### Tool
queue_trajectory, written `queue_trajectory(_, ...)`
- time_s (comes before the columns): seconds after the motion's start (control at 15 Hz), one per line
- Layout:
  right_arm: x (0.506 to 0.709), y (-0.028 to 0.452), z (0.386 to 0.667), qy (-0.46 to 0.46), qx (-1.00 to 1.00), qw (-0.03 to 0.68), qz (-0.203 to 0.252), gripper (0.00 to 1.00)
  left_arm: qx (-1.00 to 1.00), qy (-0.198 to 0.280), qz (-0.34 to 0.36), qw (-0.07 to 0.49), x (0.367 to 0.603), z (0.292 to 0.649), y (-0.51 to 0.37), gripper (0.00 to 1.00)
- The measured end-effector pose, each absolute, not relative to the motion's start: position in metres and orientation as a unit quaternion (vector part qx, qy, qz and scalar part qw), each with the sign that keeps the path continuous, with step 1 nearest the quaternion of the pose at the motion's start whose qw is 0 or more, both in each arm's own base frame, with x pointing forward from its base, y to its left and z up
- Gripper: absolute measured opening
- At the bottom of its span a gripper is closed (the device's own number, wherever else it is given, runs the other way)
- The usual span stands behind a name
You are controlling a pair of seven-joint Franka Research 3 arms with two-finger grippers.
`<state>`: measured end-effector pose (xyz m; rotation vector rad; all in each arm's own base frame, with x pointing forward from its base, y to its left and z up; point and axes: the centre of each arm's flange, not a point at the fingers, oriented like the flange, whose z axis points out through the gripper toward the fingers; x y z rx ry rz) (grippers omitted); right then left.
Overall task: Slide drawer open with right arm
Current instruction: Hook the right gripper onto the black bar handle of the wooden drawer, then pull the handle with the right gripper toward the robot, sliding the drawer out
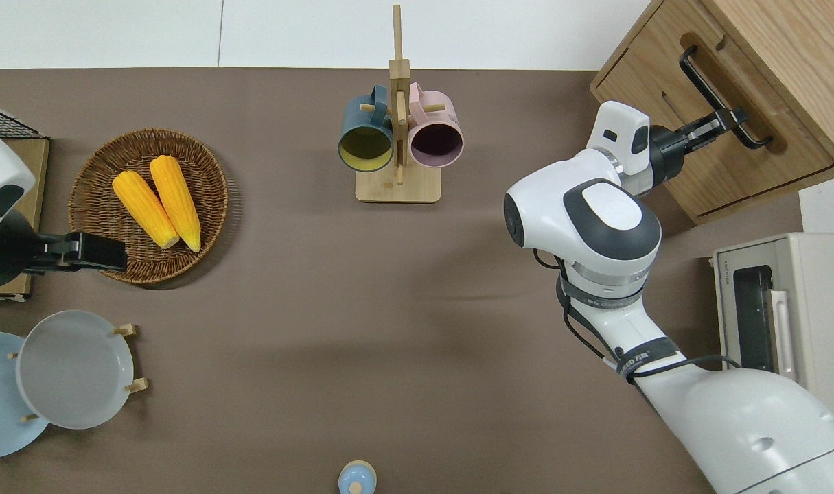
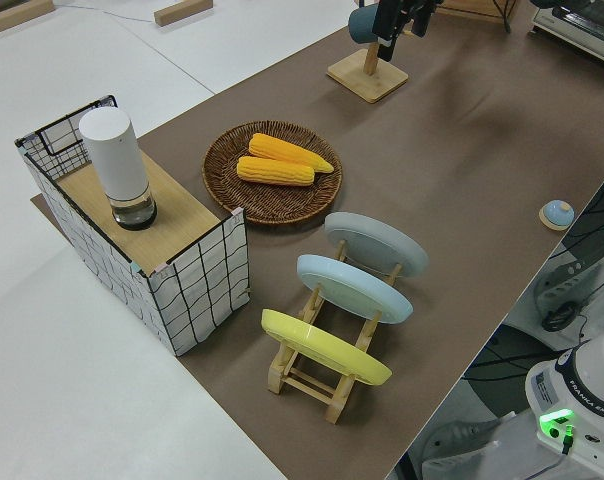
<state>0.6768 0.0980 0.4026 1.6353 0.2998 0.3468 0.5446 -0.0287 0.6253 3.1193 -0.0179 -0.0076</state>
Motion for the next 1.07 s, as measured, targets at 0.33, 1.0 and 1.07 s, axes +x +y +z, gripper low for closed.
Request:
queue_trajectory(0.33, 0.677, 0.098, 0.402, 0.134, 0.722, 0.661, 0.153, 0.18, 1.0, -0.006, -0.002, 0.011, 0.545, 0.625, -0.029, 1.0)
queue_trajectory(1.0, 0.664, 0.129, 0.404, 0.127, 0.727, 0.66, 0.142, 0.18, 1.0, -0.006, -0.002, 0.011, 0.545, 0.625, -0.029, 1.0)
queue_trajectory(1.07, 0.661, 0.135, 0.404, 0.125, 0.728, 0.659, 0.14, 0.18, 1.0, -0.006, -0.002, 0.011, 0.545, 0.625, -0.029, 1.0)
